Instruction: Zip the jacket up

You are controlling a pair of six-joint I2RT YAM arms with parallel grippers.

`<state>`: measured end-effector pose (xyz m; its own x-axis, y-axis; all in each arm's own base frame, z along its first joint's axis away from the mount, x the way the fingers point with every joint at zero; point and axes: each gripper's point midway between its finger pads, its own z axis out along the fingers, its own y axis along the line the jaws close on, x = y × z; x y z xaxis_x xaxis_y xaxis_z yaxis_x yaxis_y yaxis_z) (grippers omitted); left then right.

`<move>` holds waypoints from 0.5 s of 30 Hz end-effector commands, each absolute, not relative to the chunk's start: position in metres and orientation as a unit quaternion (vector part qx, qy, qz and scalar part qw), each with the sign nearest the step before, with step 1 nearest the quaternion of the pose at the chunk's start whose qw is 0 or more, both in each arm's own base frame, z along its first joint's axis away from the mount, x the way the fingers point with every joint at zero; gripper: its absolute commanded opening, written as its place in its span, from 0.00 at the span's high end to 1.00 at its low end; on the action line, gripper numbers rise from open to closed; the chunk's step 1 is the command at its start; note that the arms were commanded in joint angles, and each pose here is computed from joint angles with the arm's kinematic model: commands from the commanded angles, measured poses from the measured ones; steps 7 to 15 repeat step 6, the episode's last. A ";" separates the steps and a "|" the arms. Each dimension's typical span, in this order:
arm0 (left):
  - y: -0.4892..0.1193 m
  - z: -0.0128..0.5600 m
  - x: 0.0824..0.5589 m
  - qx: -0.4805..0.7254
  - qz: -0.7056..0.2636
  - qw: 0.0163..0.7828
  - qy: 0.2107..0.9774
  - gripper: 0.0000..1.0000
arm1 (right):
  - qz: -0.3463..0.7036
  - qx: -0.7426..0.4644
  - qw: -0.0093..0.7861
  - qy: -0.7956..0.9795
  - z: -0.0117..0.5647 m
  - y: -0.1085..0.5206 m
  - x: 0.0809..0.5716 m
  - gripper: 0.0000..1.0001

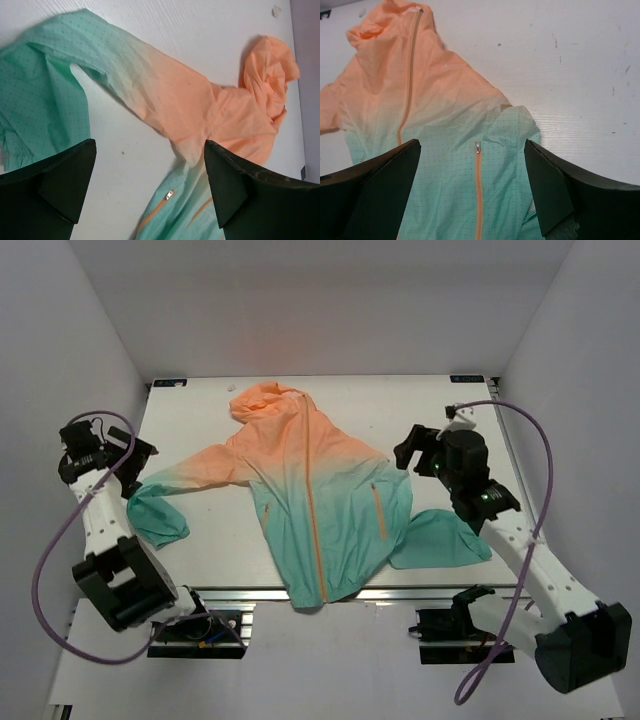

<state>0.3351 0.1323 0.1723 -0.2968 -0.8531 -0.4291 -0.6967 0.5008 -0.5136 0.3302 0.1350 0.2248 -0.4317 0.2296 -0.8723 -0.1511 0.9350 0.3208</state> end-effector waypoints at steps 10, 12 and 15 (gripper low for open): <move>0.106 0.207 0.298 -0.432 -0.106 0.362 0.819 0.02 | 0.175 0.032 0.548 0.818 0.229 0.117 0.298 0.11; 0.106 0.207 0.298 -0.432 -0.106 0.362 0.819 0.02 | 0.175 0.032 0.548 0.818 0.229 0.117 0.298 0.11; 0.106 0.207 0.298 -0.432 -0.106 0.362 0.819 0.02 | 0.175 0.032 0.548 0.818 0.229 0.117 0.298 0.11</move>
